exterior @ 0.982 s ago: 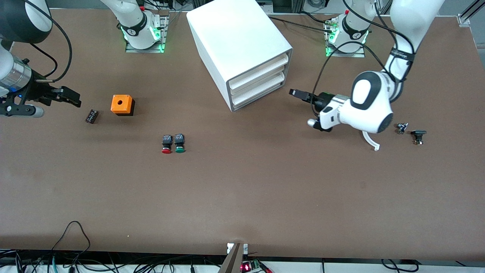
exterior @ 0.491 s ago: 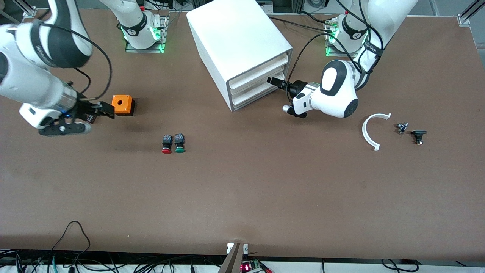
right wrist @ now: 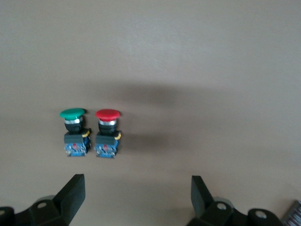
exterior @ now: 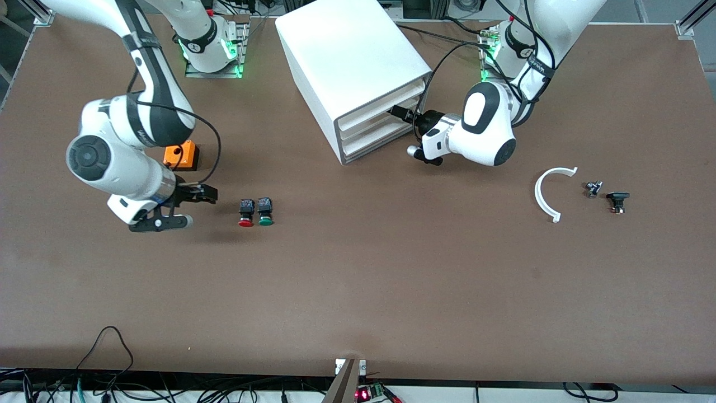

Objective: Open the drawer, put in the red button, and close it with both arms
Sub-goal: 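Pull the top drawer open with the left gripper, then return the left gripper to rest while the right gripper grasps the red button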

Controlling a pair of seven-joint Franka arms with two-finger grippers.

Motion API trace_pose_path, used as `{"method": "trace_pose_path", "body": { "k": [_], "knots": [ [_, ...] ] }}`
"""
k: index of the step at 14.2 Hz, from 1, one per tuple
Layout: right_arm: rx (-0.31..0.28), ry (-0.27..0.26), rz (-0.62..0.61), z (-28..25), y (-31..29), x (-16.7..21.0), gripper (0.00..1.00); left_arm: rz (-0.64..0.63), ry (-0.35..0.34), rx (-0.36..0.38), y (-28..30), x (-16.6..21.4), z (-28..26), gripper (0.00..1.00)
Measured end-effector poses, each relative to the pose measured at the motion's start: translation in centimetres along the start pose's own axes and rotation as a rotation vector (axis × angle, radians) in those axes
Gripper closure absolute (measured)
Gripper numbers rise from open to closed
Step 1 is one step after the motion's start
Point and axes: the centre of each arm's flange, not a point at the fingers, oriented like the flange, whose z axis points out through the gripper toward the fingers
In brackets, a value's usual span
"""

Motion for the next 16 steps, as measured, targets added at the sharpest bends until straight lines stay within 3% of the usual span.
{"method": "trace_pose_path", "body": {
  "k": [1,3,4,6,9,13,16],
  "knots": [
    [0.002,0.005,-0.006,1.2,-0.6,0.4,0.0,-0.002,0.002,0.001,-0.1,0.0,0.0,0.3],
    [0.005,0.017,-0.025,3.8,-1.9,1.0,0.0,-0.009,0.012,0.008,-0.5,0.0,0.2,0.34],
    [0.007,0.024,-0.033,5.1,-2.7,1.2,0.0,-0.011,0.013,0.007,-0.6,-0.1,0.4,0.48],
    [0.008,0.029,-0.04,7.3,-3.8,1.5,0.0,-0.003,0.017,-0.002,-0.1,-0.1,0.4,0.66],
    [0.009,0.027,-0.021,9.8,-4.3,1.7,0.0,0.011,0.042,0.001,-0.3,0.1,-0.2,0.68],
    [0.006,-0.001,0.051,12.1,-4.1,1.5,0.0,0.041,0.229,0.054,-1.8,1.7,-6.8,0.7],
    [0.003,-0.015,0.08,13.2,-4.5,1.3,0.0,0.056,0.329,0.096,-3.1,2.4,-10.7,0.7]
  ]
}}
